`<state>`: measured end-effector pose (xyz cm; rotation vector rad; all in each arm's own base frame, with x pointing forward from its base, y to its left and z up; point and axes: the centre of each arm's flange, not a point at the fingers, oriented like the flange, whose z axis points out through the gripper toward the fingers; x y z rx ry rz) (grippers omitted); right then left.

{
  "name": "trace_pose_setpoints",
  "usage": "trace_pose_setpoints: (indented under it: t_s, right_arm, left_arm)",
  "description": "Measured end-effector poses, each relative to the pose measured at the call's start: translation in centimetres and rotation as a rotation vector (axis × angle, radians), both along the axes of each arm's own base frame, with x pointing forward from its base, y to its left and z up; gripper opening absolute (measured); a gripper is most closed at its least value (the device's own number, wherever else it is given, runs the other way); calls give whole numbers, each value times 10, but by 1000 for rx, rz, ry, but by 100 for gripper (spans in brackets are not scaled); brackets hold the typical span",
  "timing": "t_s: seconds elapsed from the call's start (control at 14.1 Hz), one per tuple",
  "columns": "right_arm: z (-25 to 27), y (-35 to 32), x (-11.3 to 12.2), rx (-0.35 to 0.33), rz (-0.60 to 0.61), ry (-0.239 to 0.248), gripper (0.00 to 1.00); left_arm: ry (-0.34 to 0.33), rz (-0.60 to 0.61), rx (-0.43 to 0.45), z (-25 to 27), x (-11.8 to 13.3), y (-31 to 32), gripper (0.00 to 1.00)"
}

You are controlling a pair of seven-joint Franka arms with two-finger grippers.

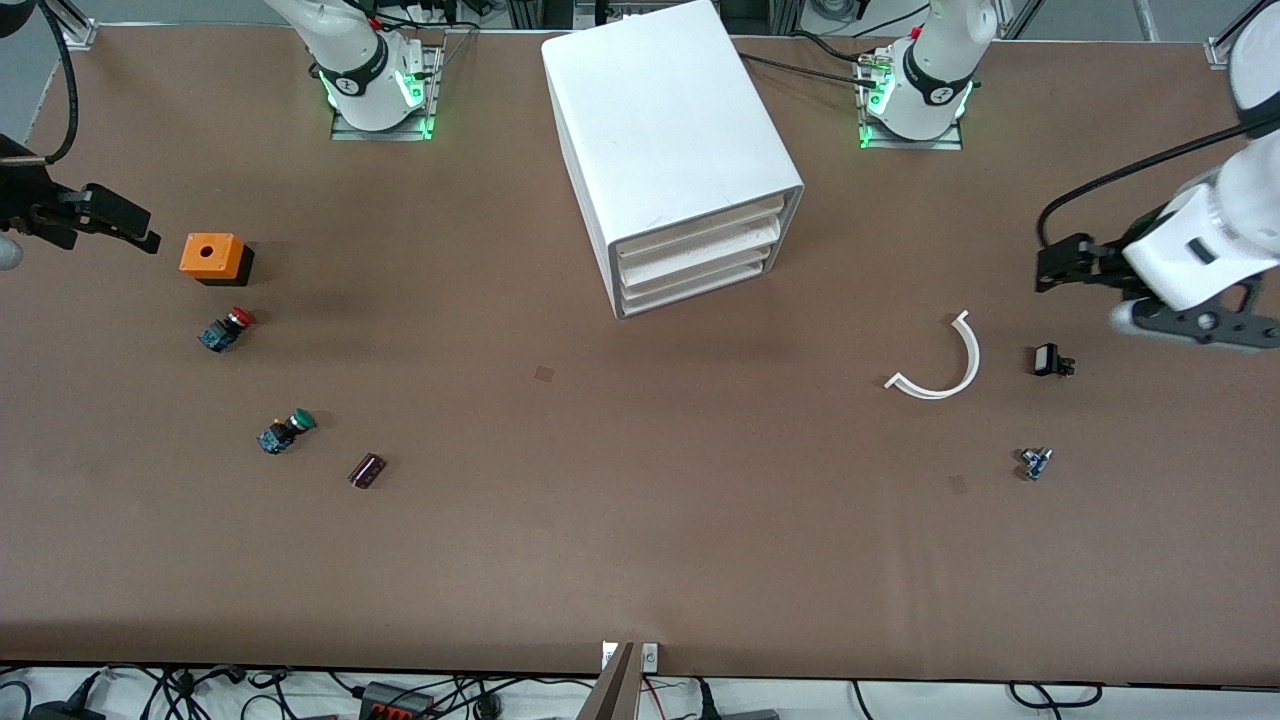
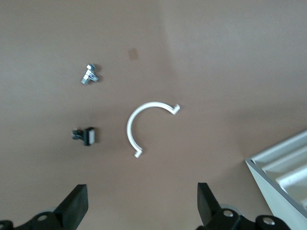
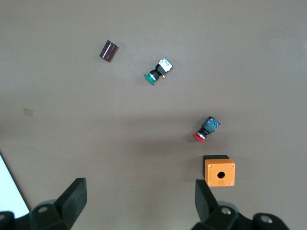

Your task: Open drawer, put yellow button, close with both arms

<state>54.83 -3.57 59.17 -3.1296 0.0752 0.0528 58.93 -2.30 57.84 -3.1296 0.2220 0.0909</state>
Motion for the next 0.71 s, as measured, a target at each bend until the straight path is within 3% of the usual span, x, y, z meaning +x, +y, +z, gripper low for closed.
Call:
trace_pose_setpoints:
  t_s: [0.07, 0.21, 0.71]
  right_arm:
    - [0, 0, 0, 0, 0, 1, 100]
    - [0, 0, 0, 0, 0, -1, 100]
    - [0, 0, 1, 0, 23, -5, 100]
  left_arm:
    - [-67, 2, 3, 3, -3, 3, 100]
    - [-115, -3, 8, -1, -16, -1, 100]
    - [-106, -60, 11, 3, -37, -14, 100]
